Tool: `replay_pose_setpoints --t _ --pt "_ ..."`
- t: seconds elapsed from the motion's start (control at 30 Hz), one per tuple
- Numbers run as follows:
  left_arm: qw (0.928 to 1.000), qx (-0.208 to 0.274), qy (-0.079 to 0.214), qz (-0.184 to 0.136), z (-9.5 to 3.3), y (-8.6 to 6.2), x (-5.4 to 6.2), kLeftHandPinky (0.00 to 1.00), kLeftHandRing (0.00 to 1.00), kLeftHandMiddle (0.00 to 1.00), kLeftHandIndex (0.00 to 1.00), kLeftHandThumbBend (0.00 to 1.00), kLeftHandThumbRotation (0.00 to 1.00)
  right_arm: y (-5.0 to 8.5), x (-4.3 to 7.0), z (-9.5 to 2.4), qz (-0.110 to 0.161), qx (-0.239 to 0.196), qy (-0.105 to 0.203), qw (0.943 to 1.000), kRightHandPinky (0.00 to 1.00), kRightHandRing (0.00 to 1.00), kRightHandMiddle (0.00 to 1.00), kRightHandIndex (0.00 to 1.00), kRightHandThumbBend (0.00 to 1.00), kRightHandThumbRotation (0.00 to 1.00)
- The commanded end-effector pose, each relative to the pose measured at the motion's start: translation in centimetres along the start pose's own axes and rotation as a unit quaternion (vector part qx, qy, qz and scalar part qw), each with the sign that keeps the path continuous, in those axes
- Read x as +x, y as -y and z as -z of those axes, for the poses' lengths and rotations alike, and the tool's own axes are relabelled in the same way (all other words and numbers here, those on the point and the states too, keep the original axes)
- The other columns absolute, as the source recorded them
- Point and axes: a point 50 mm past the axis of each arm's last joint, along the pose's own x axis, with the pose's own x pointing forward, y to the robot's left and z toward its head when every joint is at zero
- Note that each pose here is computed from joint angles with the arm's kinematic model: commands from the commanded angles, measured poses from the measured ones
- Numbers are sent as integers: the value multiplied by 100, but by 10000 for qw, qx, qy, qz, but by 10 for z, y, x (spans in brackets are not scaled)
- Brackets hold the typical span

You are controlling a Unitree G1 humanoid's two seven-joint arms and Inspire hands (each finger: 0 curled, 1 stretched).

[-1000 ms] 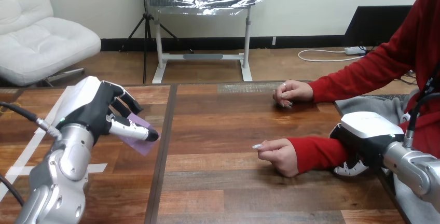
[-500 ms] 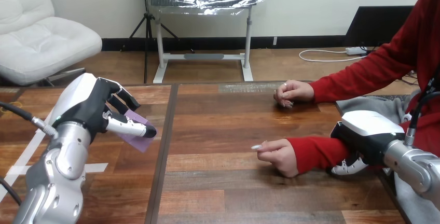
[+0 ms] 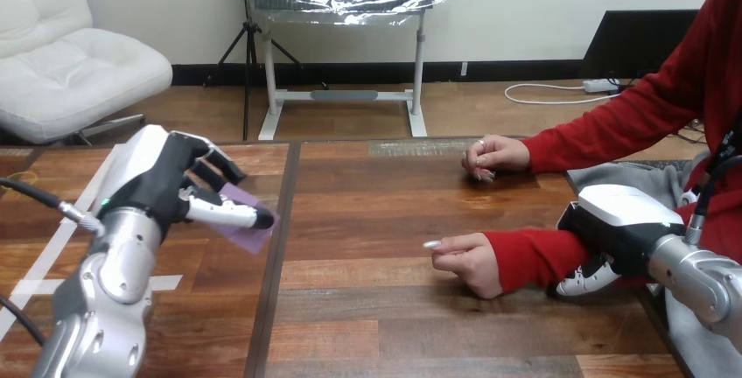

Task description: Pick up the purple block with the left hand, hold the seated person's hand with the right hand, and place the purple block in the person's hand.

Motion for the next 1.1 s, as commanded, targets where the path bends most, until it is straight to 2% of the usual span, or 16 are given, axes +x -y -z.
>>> replay_pose_setpoints --t 0.0,0.37,0.9,1.07 --pt "9985 -142 390 -358 -15 -13 4 32 39 44 45 74 0 40 8 -17 632 227 415 9969 24 27 32 31 70 26" --pt "9979 -284 467 -340 -17 -6 6 33 39 44 45 73 0 51 7 -21 762 466 560 9944 28 30 34 32 73 26" --pt "9957 -687 563 -263 -24 11 12 33 39 44 44 73 0 68 9 -38 1017 654 932 9883 32 34 37 35 74 30" --pt "9942 -807 663 -263 -26 18 14 34 40 43 44 73 0 72 9 -44 1061 719 1055 9861 33 35 39 37 73 28"
